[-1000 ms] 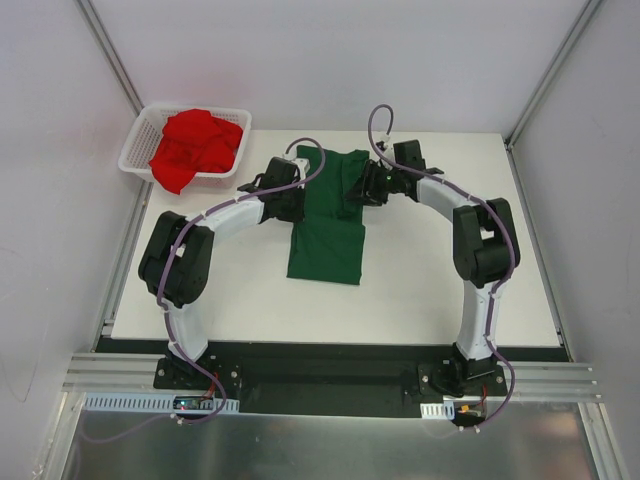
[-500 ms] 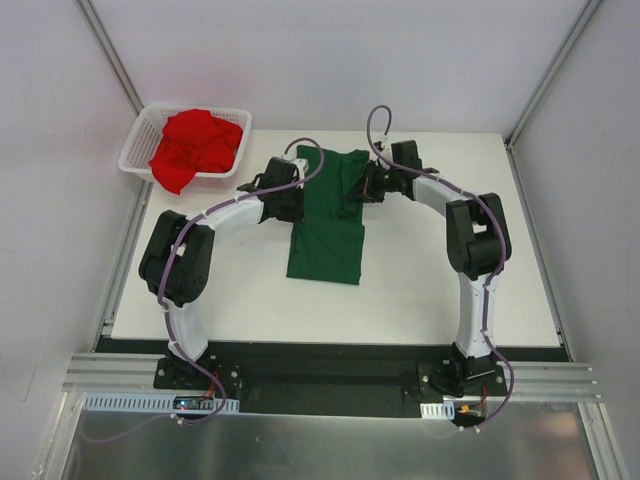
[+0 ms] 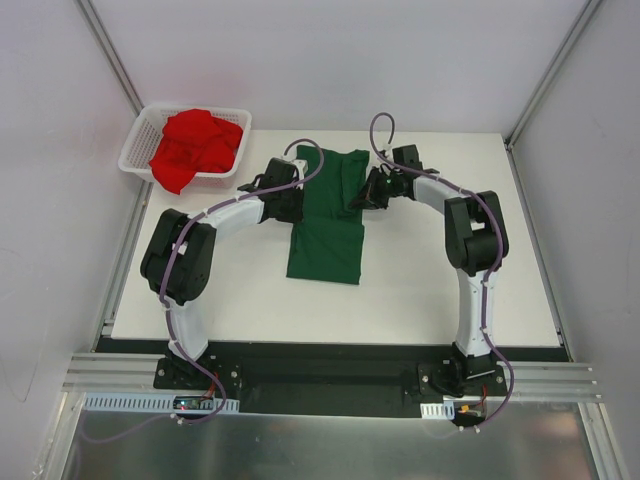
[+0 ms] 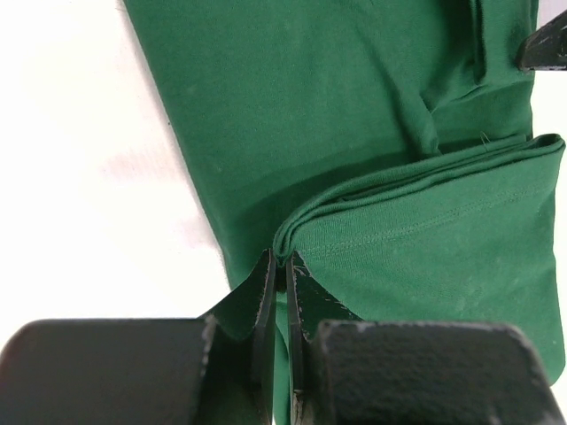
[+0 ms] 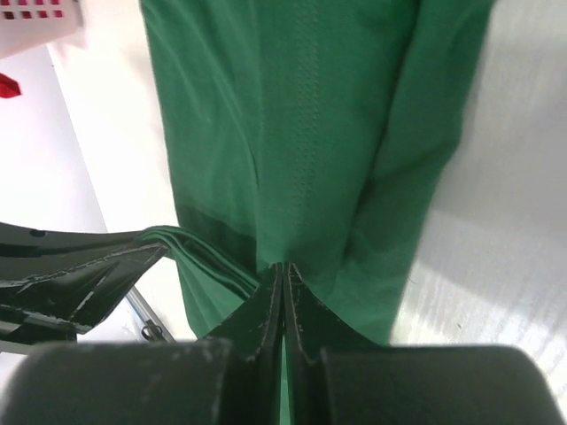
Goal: Fold and stack the t-shirts
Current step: Fold the folded rectangular tshirt in 1/3 of the way
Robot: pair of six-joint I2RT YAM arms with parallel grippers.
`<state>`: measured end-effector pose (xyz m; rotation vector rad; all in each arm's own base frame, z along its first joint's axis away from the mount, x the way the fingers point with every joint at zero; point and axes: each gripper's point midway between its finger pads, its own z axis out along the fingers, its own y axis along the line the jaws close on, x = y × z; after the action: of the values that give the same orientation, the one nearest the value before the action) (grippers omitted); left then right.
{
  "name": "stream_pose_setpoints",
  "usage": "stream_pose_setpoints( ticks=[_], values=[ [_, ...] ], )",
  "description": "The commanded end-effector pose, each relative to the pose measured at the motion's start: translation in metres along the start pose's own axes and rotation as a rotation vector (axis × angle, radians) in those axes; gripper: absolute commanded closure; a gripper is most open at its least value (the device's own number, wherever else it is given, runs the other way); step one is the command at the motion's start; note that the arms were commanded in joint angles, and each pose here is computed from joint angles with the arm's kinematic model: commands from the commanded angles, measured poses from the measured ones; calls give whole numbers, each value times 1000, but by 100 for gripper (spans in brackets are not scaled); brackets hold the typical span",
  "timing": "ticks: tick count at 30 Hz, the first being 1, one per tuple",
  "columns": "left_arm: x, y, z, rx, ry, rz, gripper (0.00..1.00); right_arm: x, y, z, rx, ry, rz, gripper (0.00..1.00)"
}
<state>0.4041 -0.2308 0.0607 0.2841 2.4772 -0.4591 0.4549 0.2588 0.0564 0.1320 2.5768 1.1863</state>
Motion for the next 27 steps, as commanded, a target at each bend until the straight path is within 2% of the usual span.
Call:
stream_pose_setpoints(
  ticks=[1, 10, 27],
  values=[
    [-7, 2, 1, 0, -22, -14, 100, -3, -6, -5, 61, 20, 10, 99],
    [-9, 2, 0, 1, -29, -12, 100, 3, -26, -3, 148, 56, 12, 99],
    [-12, 8, -2, -13, -36, -15, 100, 7, -34, 5, 134, 88, 36, 99]
  ],
)
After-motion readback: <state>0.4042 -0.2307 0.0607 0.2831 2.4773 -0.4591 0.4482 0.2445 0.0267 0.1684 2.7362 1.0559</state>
